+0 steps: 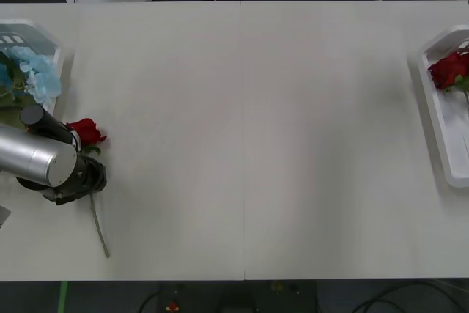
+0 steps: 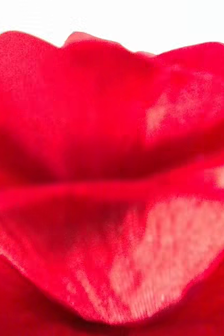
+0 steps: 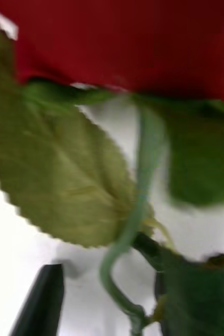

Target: Put the red flowers into the right box and the blue flowers into the left box

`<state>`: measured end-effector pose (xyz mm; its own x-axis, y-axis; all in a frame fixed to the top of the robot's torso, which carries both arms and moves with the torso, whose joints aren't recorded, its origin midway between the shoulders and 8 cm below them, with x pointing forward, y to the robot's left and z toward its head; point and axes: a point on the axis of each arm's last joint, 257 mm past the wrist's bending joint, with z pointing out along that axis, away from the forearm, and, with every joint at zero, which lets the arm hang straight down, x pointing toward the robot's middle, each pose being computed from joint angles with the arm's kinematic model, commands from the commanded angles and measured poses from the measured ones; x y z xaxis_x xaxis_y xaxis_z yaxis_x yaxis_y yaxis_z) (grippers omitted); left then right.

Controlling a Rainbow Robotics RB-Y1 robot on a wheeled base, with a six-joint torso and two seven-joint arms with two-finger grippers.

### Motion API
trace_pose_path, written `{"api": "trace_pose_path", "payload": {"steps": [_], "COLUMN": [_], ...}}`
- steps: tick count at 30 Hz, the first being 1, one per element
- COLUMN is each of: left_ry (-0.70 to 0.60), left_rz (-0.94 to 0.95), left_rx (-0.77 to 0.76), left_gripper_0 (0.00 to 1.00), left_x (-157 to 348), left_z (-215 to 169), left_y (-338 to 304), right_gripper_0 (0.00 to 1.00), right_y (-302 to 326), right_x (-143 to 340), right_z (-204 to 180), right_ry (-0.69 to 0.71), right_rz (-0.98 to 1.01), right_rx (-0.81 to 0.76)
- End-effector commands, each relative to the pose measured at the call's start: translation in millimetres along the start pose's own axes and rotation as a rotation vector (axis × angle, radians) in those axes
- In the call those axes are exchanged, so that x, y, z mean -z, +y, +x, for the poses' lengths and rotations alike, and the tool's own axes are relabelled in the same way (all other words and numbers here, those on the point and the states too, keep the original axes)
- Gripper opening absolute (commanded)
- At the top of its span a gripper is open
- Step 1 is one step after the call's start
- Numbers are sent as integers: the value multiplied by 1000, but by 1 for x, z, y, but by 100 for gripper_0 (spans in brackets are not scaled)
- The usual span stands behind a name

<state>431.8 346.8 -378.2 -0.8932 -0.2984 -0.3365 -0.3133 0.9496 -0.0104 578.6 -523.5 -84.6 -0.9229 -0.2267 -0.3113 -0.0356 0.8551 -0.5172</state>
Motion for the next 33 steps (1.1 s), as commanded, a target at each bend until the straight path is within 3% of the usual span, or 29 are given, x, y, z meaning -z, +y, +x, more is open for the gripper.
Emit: {"api": "trace_pose_path", "payload": {"steps": [1, 2, 3, 9, 16, 26, 33], "left_ry": [-50, -48, -49, -82, -169, -160, -164], "left_rz": [5, 2, 1, 22, 126, 412, 750], "left_rx": [-32, -30, -31, -55, -158, -179, -208], "left_gripper_0": [44, 18, 0, 0, 0, 0, 0], "left_x": [-9, -9, -9, 2, 63, 162, 225], "left_z": [-19, -20, -20, -30, -51, -50, -50], "left_y": [-15, -14, -14, -24, -72, -115, -149], "right_gripper_0": [0, 0, 0, 0, 0, 0, 0], "right_y": [-59, -60, -61, -53, -45, -43, -45], "right_x": [13, 11, 8, -17, -53, -94, -108], "right_z": [-3, -2, 1, 15, 12, 19, 28], "right_ry": [-13, -10, -7, 11, -52, -134, -157], "right_rz": [94, 96, 96, 88, 114, 203, 218], "right_rx": [-14, -21, -35, -157, -247, -317, -339]}}
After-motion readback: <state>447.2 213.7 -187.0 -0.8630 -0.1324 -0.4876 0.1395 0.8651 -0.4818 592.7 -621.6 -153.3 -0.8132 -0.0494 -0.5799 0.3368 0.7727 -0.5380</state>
